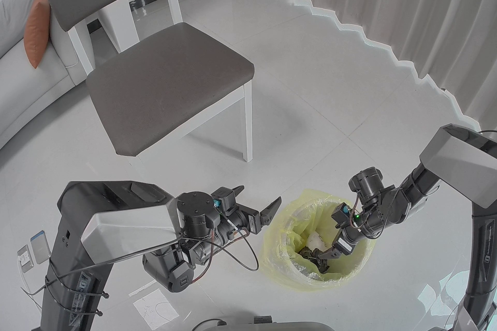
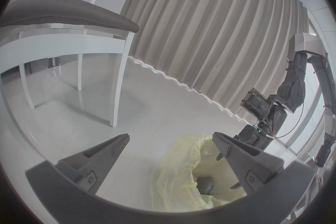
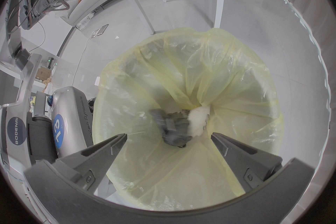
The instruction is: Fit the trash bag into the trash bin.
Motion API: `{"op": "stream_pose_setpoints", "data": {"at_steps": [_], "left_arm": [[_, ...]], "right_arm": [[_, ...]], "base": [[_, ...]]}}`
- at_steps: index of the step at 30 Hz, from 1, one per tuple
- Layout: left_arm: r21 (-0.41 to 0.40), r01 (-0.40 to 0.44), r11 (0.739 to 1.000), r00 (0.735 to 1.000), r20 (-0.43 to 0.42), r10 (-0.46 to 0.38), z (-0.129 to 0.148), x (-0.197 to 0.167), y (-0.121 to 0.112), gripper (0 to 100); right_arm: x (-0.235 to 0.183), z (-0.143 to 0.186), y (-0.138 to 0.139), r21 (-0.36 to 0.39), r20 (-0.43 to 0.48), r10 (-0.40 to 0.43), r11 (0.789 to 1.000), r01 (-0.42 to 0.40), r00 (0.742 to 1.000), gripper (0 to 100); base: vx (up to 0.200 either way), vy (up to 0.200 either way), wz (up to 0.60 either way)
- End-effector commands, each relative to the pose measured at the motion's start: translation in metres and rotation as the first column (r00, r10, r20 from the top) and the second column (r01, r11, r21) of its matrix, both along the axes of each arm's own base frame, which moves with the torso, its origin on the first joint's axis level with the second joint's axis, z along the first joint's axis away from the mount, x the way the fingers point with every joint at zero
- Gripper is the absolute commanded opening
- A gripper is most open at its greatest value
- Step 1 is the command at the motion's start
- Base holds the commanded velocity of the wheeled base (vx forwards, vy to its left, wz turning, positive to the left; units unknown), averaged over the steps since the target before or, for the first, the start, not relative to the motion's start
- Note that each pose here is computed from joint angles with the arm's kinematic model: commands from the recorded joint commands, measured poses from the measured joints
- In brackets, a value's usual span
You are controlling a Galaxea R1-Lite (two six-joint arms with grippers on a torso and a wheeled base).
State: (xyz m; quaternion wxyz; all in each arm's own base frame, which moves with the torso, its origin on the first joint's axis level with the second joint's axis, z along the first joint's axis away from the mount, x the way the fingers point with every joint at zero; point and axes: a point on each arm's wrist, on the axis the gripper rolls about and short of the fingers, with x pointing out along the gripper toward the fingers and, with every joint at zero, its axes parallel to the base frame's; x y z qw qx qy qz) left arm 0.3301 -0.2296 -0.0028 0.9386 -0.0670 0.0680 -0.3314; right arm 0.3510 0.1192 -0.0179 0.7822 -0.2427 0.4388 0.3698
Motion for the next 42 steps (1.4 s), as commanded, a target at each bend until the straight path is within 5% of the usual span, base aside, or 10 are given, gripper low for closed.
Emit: {"op": "stream_pose_setpoints", "data": {"at_steps": [1,12,18,23,25,33,38,42], "left_arm": [[0.002,-0.005,1.000,1.000,-0.003,0.005,-0.001,0.000,0.003,100],[0.012,0.008,1.000,1.000,-0.019,-0.007,-0.008,-0.004,-0.001,100],[0.110,0.046,0.993,0.998,-0.052,-0.040,-0.007,-0.024,0.015,100],[0.097,0.085,0.992,0.995,-0.069,-0.079,0.014,-0.041,0.027,100],[0.094,0.085,0.992,0.995,-0.064,-0.079,0.027,-0.050,0.034,100],[0.105,-0.015,0.994,0.999,-0.047,0.020,0.106,-0.094,0.074,100],[0.099,-0.144,0.985,0.989,-0.012,0.146,0.150,-0.122,0.101,100],[0.083,-0.176,0.981,0.984,0.013,0.176,0.174,-0.150,0.121,100]], "right_arm": [[-0.002,0.023,0.002,0.018,0.057,0.012,1.000,-0.013,0.998,100],[-0.016,0.054,-0.018,0.038,0.114,-0.035,0.999,0.031,0.993,100],[-0.049,0.099,-0.043,0.081,0.320,-0.118,0.992,0.097,0.940,100],[-0.080,0.123,-0.054,0.153,0.400,-0.221,0.973,0.173,0.889,100],[-0.093,0.131,-0.057,0.213,0.435,-0.268,0.958,0.191,0.860,100],[-0.146,0.160,-0.071,0.476,0.605,-0.496,0.853,0.216,0.623,100],[-0.178,0.174,-0.079,0.591,0.611,-0.584,0.786,0.182,0.534,100],[-0.207,0.182,-0.086,0.634,0.621,-0.617,0.758,0.154,0.483,100]], "base": [[0.000,0.000,0.00],[0.000,0.000,0.00],[0.000,0.000,0.00],[0.000,0.000,0.00],[0.000,0.000,0.00],[0.000,0.000,0.00],[0.000,0.000,0.00],[0.000,0.000,0.00]]}}
